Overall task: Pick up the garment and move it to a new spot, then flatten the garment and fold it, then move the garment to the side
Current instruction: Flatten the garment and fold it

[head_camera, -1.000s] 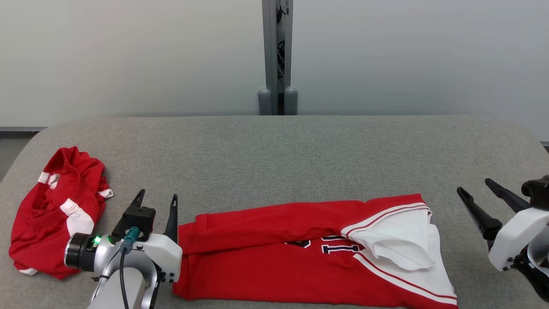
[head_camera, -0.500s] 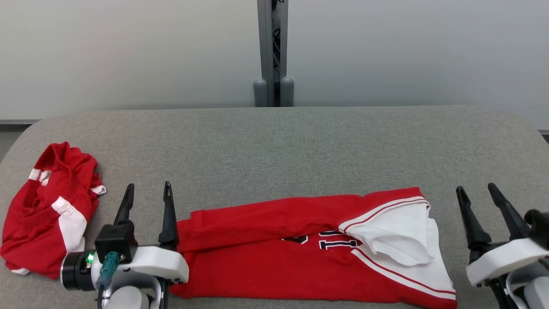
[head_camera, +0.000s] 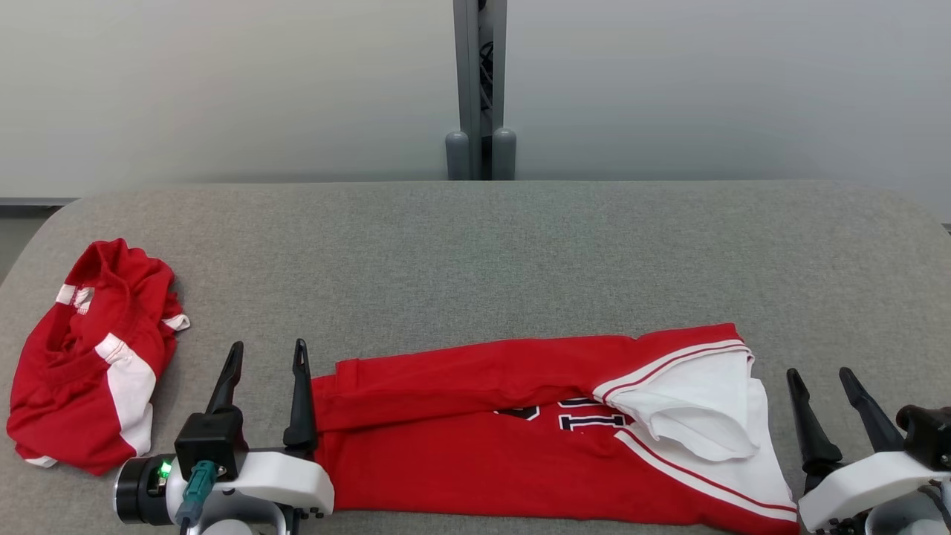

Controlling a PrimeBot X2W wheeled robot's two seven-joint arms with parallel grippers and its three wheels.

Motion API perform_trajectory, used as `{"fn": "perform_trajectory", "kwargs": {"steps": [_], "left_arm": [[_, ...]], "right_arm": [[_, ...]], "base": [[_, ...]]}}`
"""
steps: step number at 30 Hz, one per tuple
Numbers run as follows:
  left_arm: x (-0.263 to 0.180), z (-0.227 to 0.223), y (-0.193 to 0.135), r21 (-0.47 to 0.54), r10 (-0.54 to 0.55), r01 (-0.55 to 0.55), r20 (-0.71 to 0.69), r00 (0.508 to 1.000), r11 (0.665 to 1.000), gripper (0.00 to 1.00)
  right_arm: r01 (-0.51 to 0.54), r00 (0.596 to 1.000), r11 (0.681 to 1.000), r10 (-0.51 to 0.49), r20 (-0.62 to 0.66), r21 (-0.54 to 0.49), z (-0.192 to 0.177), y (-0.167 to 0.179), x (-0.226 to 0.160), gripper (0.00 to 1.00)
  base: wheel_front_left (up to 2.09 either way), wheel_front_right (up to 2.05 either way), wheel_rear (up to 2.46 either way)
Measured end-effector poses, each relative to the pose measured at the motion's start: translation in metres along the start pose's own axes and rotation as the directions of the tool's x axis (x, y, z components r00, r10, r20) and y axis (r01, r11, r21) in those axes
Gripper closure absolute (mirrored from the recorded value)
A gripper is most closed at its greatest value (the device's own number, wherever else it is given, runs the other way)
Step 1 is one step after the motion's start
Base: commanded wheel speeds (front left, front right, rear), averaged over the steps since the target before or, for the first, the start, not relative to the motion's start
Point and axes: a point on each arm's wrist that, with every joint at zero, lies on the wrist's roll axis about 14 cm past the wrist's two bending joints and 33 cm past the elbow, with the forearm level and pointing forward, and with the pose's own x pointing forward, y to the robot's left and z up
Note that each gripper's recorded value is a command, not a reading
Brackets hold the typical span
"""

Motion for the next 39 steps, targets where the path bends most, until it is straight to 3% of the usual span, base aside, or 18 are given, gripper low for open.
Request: {"fn": "perform_trajectory", "kwargs": {"steps": [8,17,23,35,36,37,38,39], "left_arm": [[-0.003,-0.011,-0.003,0.003,-0.009,0.01,-0.033,0.999,1.0,0.0],[-0.001,-0.018,0.003,0.017,0.004,-0.004,-0.054,0.999,1.0,0.0],[0.0,-0.016,0.006,0.023,0.013,-0.012,-0.049,0.999,1.0,0.0],[0.0,-0.014,0.005,0.028,0.01,-0.009,-0.044,0.999,1.0,0.0],[0.0,-0.014,0.005,0.028,0.01,-0.009,-0.045,0.999,1.0,0.0],[-0.001,-0.014,0.005,0.028,0.01,-0.009,-0.044,0.999,1.0,0.0],[-0.001,-0.014,0.005,0.029,0.011,-0.01,-0.044,0.999,1.0,0.0],[-0.001,-0.014,0.006,0.029,0.011,-0.01,-0.043,0.999,1.0,0.0]], "right_arm": [[0.065,0.994,0.997,-0.061,-0.094,0.045,-0.028,-0.017,0.006,0.0],[0.097,0.962,0.987,-0.061,-0.266,0.124,-0.082,-0.005,0.014,0.0],[0.067,0.938,0.986,-0.008,-0.347,0.156,-0.103,0.015,0.012,0.0],[0.001,0.92,0.985,0.068,-0.386,0.175,-0.109,0.035,0.018,0.0],[-0.001,0.918,0.985,0.07,-0.389,0.174,-0.11,0.035,0.017,0.2],[-0.004,0.916,0.986,0.072,-0.394,0.169,-0.11,0.035,0.017,0.6],[-0.006,0.916,0.986,0.073,-0.395,0.169,-0.11,0.035,0.018,0.91],[-0.009,0.915,0.986,0.076,-0.396,0.167,-0.11,0.035,0.019,1.0]], "base": [[0.0,0.0,0.0],[0.0,0.0,0.0],[0.0,0.0,0.0],[0.0,0.0,0.0],[0.0,0.0,0.0],[0.0,0.0,0.0],[0.0,0.0,0.0],[0.0,0.0,0.0]]}}
